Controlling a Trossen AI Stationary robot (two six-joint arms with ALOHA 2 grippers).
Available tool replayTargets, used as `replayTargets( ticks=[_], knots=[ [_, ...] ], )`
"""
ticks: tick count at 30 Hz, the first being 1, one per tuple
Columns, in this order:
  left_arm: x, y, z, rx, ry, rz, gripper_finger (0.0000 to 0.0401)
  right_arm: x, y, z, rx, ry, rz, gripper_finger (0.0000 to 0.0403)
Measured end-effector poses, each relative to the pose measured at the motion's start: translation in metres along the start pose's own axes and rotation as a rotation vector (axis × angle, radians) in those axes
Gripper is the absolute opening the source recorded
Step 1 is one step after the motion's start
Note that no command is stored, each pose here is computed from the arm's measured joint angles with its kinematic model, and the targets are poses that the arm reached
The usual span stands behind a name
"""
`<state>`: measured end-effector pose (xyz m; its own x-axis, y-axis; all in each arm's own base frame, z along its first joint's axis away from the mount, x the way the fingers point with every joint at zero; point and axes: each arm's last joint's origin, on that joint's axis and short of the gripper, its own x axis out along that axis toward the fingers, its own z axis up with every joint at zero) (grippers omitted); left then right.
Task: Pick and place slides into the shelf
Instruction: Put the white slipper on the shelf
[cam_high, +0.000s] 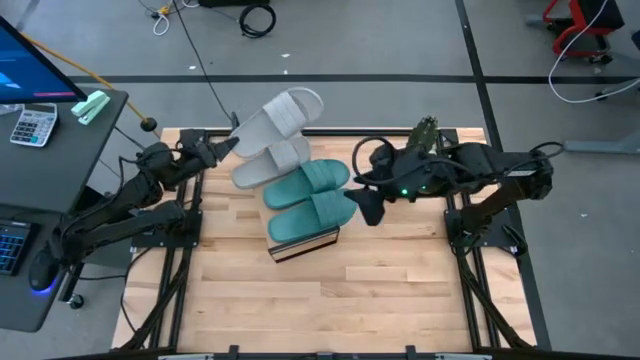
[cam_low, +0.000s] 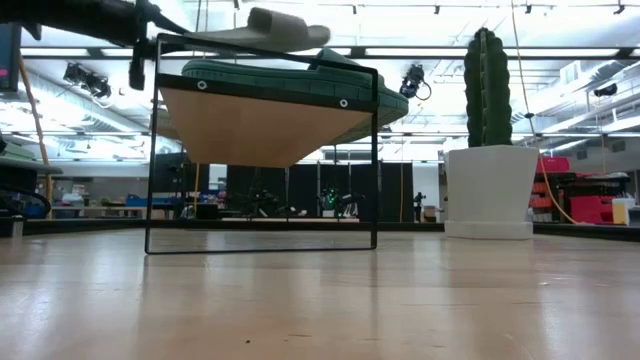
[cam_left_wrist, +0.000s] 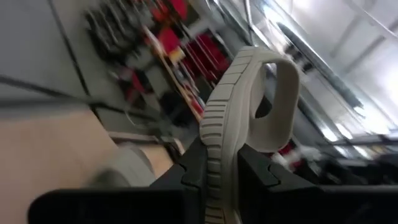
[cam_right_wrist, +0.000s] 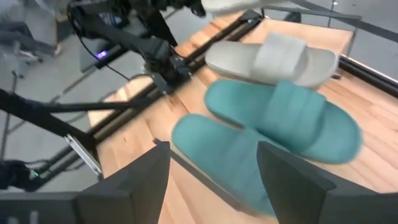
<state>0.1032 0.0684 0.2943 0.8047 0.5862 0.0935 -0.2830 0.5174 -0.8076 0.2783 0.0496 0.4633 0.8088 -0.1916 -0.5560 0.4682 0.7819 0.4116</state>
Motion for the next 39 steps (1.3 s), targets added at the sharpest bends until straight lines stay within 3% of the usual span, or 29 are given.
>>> replayTargets(
  ticks=[4,10,19,39],
  knots=[
    [0.000,0.005,0.001,0.047,-0.022,0.057,0.0055,-0.004,-0.005,-0.003,-0.028,0.031,-0.033,0.0239],
    [-0.002,0.022,-0.008,0.131,0.097,0.222,0.0055,-0.005,-0.010,-0.007,-0.067,0.073,-0.073,0.0231],
    [-0.002,0.021,0.001,0.191,0.003,0.225,0.0055,-0.004,-0.010,-0.008,-0.076,0.088,-0.085,0.0225],
    [0.005,0.037,0.005,0.331,0.070,0.321,0.0055,-0.004,-0.007,-0.009,-0.042,0.062,-0.085,0.0223]
  ],
)
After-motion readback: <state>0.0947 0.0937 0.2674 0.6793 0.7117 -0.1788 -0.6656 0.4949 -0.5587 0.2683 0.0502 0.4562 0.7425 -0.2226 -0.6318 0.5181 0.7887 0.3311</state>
